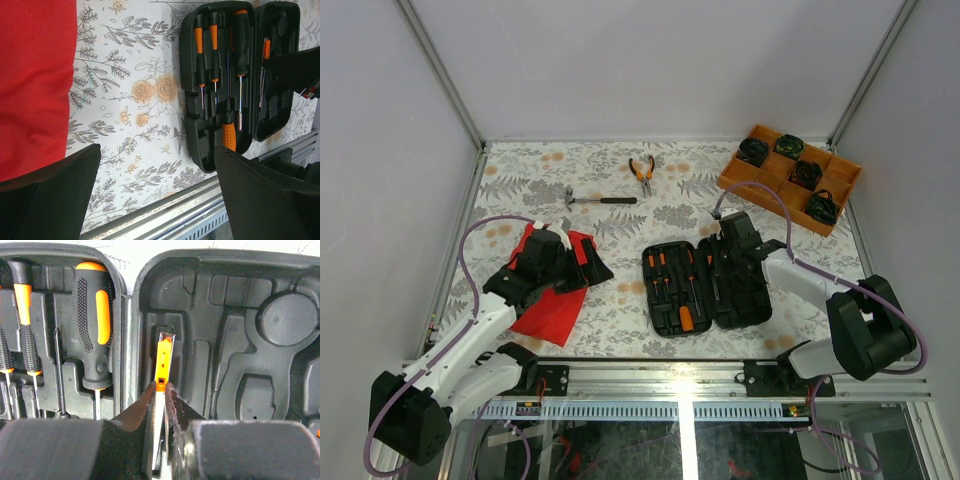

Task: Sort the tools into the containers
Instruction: Place the utility knife in the storage box.

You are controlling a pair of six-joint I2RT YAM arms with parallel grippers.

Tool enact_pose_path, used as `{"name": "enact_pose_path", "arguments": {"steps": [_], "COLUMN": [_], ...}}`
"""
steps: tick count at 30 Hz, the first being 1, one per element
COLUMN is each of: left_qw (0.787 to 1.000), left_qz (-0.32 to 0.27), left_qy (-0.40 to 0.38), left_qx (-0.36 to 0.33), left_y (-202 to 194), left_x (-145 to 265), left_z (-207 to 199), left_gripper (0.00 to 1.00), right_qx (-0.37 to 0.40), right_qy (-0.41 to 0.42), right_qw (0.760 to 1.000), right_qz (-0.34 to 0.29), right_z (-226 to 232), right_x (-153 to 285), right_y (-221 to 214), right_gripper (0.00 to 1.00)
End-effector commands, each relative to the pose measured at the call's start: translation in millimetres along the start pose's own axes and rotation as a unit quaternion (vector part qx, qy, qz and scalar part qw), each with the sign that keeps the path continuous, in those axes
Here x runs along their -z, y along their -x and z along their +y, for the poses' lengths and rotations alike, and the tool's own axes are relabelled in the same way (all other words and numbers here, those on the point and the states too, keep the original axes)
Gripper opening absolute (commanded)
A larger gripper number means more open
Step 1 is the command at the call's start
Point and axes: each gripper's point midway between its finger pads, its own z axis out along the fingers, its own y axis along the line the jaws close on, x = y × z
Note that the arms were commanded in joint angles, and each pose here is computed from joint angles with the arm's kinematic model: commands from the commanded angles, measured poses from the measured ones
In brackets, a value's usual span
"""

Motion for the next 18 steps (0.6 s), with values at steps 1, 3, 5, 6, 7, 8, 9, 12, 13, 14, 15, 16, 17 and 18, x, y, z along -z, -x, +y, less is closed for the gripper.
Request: {"name": "enact_pose_path", "arguments": {"steps": [1, 3, 5, 6, 7, 8, 9, 12, 13, 14, 15, 16, 17, 18], "left_qw": [0.999, 0.999, 0.999, 1.000, 1.000, 0.999, 0.999, 0.999, 0.999, 0.999, 0.999, 0.999, 0.999, 0.999], "left_qz": [-0.013, -0.013, -0.012, -0.012, -0.012, -0.011, -0.011, -0.011, -0.010, -0.010, -0.009, -0.009, -0.009, -0.009], "left_qy": [-0.030, -0.030, -0.029, -0.029, -0.029, -0.029, -0.029, -0.029, -0.030, -0.030, -0.030, -0.031, -0.031, -0.032], "left_qx": [-0.007, -0.006, -0.005, -0.004, -0.004, -0.005, -0.004, -0.003, -0.003, -0.003, -0.003, -0.002, -0.003, -0.002], "left_y": [7, 7, 6, 6, 6, 5, 5, 5, 4, 5, 4, 4, 4, 4], "left_x": [-1, -1, -2, -2, -2, -2, -2, -3, -3, -4, -4, -4, -4, -4], "left_z": [-15, -15, -15, -14, -15, -15, -15, -14, -15, -15, -15, -15, -16, -16], "left_gripper": [0.94, 0.94, 0.94, 0.94, 0.94, 0.94, 0.94, 0.94, 0.94, 0.94, 0.94, 0.94, 0.94, 0.94], "right_qx": [0.004, 0.004, 0.004, 0.004, 0.004, 0.004, 0.004, 0.006, 0.006, 0.006, 0.005, 0.004, 0.003, 0.004], "right_qy": [0.000, -0.003, -0.003, -0.004, -0.005, -0.006, -0.004, 0.001, 0.001, 0.001, 0.000, 0.000, 0.000, 0.001], "right_qw": [1.000, 1.000, 1.000, 1.000, 0.999, 0.999, 0.999, 0.998, 0.998, 0.998, 0.998, 0.998, 0.998, 0.998], "right_qz": [0.008, 0.016, 0.025, 0.028, 0.033, 0.039, 0.043, 0.058, 0.060, 0.061, 0.062, 0.062, 0.062, 0.061], "right_z": [-1, -2, -2, -2, -2, -3, -2, -2, -2, -1, -2, -2, -2, -1], "right_x": [-4, -4, -3, -2, -1, 0, 1, 3, 4, 5, 7, 8, 10, 11], "right_y": [3, 0, -2, -3, -5, -8, -10, -17, -18, -19, -19, -19, -19, -19], "right_gripper": [0.06, 0.06, 0.06, 0.06, 0.06, 0.06, 0.06, 0.07, 0.07, 0.08, 0.08, 0.09, 0.10, 0.11]}}
